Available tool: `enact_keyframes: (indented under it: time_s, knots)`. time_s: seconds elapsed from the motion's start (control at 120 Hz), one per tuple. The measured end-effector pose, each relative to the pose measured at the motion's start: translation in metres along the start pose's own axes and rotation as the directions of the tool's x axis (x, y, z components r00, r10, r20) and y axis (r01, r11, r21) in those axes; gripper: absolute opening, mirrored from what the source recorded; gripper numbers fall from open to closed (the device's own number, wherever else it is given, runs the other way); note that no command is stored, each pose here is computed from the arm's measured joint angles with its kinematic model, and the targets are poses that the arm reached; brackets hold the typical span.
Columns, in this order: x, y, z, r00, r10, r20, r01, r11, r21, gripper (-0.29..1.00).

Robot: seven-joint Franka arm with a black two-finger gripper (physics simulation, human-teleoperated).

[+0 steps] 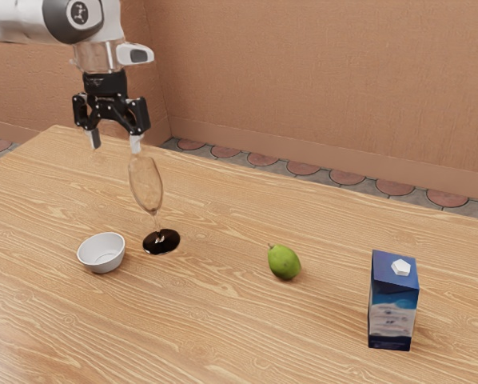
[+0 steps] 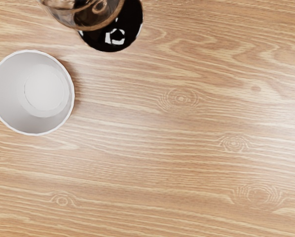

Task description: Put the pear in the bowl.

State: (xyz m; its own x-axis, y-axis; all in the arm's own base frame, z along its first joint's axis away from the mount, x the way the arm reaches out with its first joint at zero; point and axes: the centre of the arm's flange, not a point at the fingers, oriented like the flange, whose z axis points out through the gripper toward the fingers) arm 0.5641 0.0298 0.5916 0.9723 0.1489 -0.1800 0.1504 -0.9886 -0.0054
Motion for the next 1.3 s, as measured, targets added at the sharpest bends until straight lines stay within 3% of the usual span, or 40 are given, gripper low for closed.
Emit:
enact_keyframes:
  time_s: [0.2,0.342,0.433,0.625,0.792,1.083,1.3]
  knots:
    - [0.008,0.028,-0.012,0.992,0.063,-0.108,-0.062,0.998,0.017,0.68]
    - [0.010,0.039,-0.025,0.987,0.011,-0.163,-0.016,0.999,-0.027,0.68]
    - [0.023,0.071,-0.014,0.981,-0.060,-0.185,0.050,0.997,-0.061,0.68]
    - [0.067,0.156,0.063,0.972,-0.191,-0.139,0.177,0.978,-0.107,0.68]
    - [0.085,0.194,0.104,0.946,-0.301,-0.124,0.286,0.950,-0.124,0.68]
    - [0.116,0.234,0.148,0.886,-0.452,-0.107,0.427,0.883,-0.195,0.68]
    - [0.140,0.250,0.213,0.827,-0.559,-0.059,0.540,0.819,-0.194,0.68]
